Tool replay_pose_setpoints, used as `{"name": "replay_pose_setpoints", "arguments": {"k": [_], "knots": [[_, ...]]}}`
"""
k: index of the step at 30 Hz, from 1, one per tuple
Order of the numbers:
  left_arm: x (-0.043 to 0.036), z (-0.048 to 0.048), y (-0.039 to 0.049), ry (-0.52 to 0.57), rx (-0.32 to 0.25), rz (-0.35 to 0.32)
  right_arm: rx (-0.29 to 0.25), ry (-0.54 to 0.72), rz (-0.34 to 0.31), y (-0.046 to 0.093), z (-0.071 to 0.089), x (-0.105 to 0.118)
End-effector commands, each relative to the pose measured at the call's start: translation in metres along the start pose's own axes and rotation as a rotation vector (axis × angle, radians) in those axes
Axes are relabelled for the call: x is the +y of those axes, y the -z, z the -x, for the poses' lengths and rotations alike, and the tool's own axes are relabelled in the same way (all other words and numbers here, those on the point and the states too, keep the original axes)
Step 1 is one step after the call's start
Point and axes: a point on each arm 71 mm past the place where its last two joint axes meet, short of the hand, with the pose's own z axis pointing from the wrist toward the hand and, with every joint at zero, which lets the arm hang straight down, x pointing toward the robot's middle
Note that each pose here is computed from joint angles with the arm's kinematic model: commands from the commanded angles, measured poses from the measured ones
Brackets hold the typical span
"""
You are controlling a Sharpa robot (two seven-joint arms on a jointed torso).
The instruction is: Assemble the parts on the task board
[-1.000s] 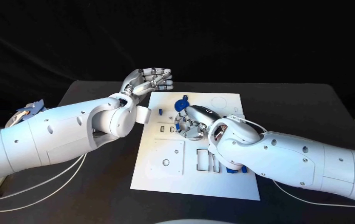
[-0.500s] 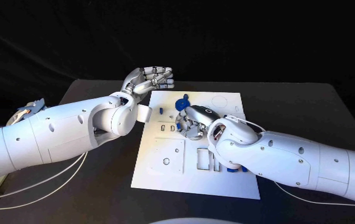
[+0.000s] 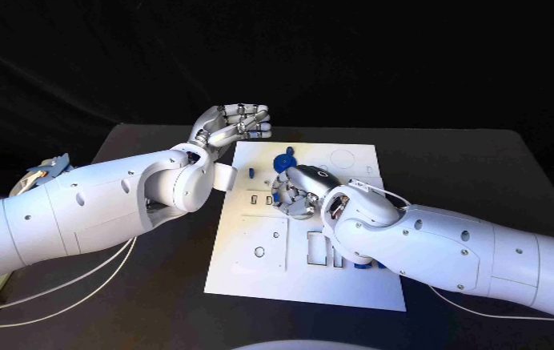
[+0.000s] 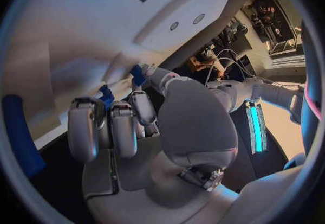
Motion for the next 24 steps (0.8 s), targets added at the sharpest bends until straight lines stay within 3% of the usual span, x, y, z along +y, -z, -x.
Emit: {"name": "replay_pose_setpoints", "arguments": {"k": [1,12,24], "knots": [[-0.0012,-0.0021,-0.0007,0.01,0.013,-0.007,0.016,0.014,-0.002,0.0005,-0.0046,-0.0011],[-0.001,-0.0017,-0.0008,0.01,0.013,-0.005,0.008,0.009,0.0,0.0007,-0.0053,-0.0009],[-0.0007,-0.0013,-0.001,0.01,0.013,-0.004,-0.052,-0.018,0.024,0.0021,-0.0015,0.0013]]}}
